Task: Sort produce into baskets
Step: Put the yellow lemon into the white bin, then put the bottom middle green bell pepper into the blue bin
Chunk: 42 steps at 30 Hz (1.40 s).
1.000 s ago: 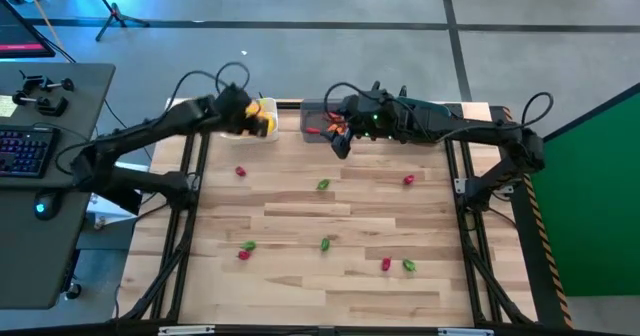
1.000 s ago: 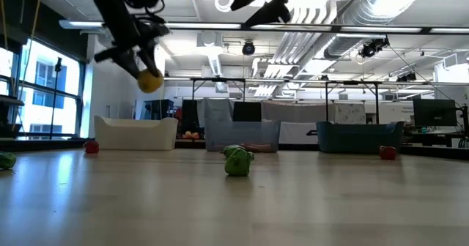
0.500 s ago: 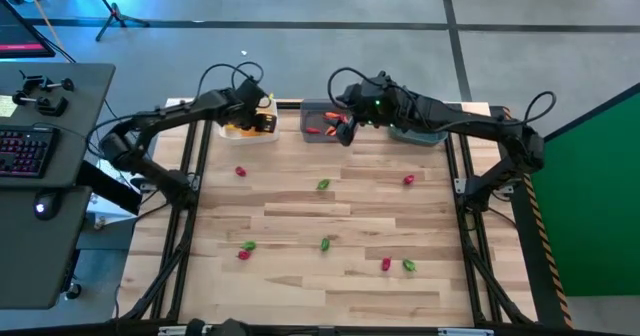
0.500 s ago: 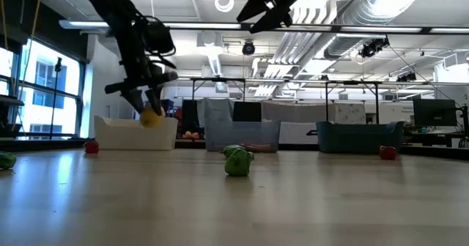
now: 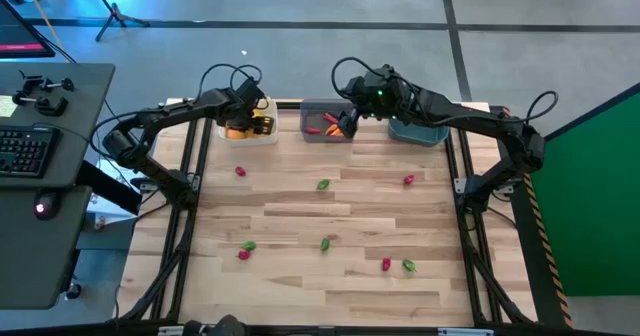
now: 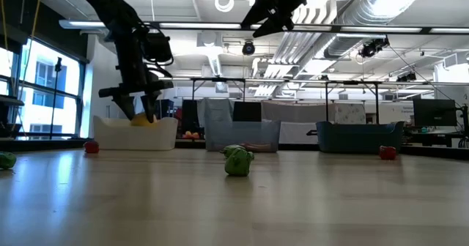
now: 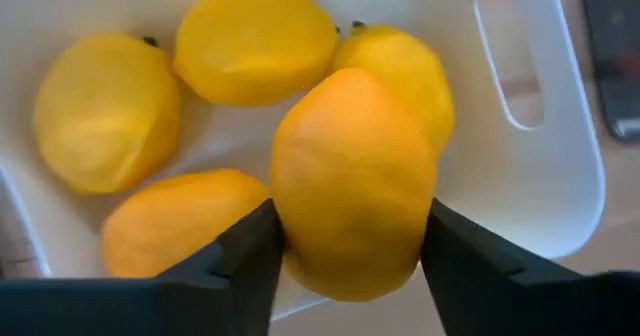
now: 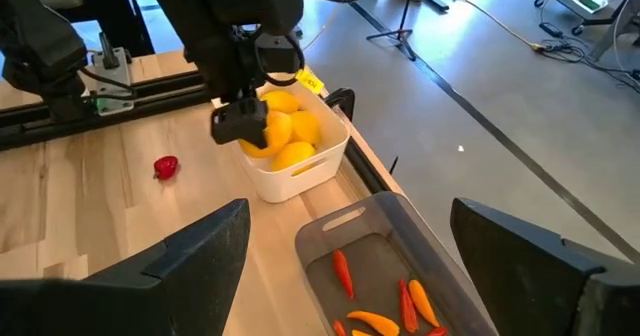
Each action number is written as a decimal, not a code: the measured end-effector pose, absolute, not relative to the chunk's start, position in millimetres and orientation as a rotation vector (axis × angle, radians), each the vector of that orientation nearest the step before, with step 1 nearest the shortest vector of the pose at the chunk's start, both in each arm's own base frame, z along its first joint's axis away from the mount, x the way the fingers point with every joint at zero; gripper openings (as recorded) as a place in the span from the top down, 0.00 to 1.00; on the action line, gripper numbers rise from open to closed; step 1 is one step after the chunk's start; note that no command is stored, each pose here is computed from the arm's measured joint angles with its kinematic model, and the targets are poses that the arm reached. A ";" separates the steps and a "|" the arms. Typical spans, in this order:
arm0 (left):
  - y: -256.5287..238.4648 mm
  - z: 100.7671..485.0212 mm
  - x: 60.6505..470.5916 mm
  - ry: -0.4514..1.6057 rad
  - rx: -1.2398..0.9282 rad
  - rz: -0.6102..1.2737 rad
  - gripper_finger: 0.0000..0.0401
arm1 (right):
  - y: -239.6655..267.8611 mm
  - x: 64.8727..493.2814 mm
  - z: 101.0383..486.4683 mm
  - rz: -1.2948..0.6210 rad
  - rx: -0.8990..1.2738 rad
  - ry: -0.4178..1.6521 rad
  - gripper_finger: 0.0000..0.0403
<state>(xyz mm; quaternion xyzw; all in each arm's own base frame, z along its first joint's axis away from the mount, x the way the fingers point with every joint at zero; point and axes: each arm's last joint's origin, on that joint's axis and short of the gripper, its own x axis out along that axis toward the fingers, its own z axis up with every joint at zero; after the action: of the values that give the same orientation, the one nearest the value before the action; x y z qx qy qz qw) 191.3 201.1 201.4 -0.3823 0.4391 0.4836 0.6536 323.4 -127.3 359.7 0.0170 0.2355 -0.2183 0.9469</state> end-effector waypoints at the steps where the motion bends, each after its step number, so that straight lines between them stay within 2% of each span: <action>1: 200.2 201.1 191.0 1.007 -0.875 1.084 0.47 | -127.4 323.3 359.7 -0.444 0.032 0.480 0.16; 4: 196.0 201.9 187.1 1.056 -0.880 1.077 0.37 | -127.3 323.4 359.7 -0.441 0.021 0.483 0.16; 7: 191.9 208.1 182.8 1.069 -0.863 1.076 0.32 | -127.3 323.4 359.7 -0.437 0.006 0.486 0.16; 14: 186.5 229.2 178.1 0.962 -0.829 1.049 0.33 | -127.3 323.4 359.7 -0.431 -0.019 0.492 0.16; 18: 185.6 228.3 183.8 0.965 -0.812 0.955 0.40 | -127.3 323.4 359.7 -0.430 -0.019 0.492 0.18; 21: 179.2 234.0 193.2 0.927 -0.734 0.910 0.51 | -127.0 322.8 358.5 -0.429 -0.017 0.506 0.26; 24: 166.2 249.2 202.0 0.842 -0.639 0.859 0.67 | -125.8 321.6 355.6 -0.415 0.005 0.535 0.38; 29: 134.0 253.6 202.1 0.665 -0.545 0.739 0.95 | -120.2 321.8 352.4 -0.354 0.103 0.552 0.67; 31: 120.3 248.0 195.8 0.612 -0.537 0.700 0.98 | -114.1 323.8 351.8 -0.342 0.116 0.555 0.79; 33: 107.7 244.4 188.6 0.558 -0.519 0.661 0.96 | -106.3 326.6 349.5 -0.328 0.133 0.555 0.88; 36: 90.7 243.3 176.4 0.513 -0.502 0.596 0.96 | -92.8 330.8 344.0 -0.310 0.190 0.557 0.98; 38: 80.9 244.7 168.8 0.492 -0.493 0.550 0.97 | -82.1 334.3 339.5 -0.303 0.230 0.565 0.99; 42: 63.7 250.4 154.2 0.457 -0.471 0.462 1.00 | -56.2 347.4 325.4 -0.288 0.313 0.612 0.95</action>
<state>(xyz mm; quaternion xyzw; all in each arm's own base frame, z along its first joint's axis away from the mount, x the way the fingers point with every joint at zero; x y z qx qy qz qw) 154.2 63.7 250.4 -0.2291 0.2224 0.2249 0.9206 347.4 -56.2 325.4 0.1529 0.2988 -0.1406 0.9314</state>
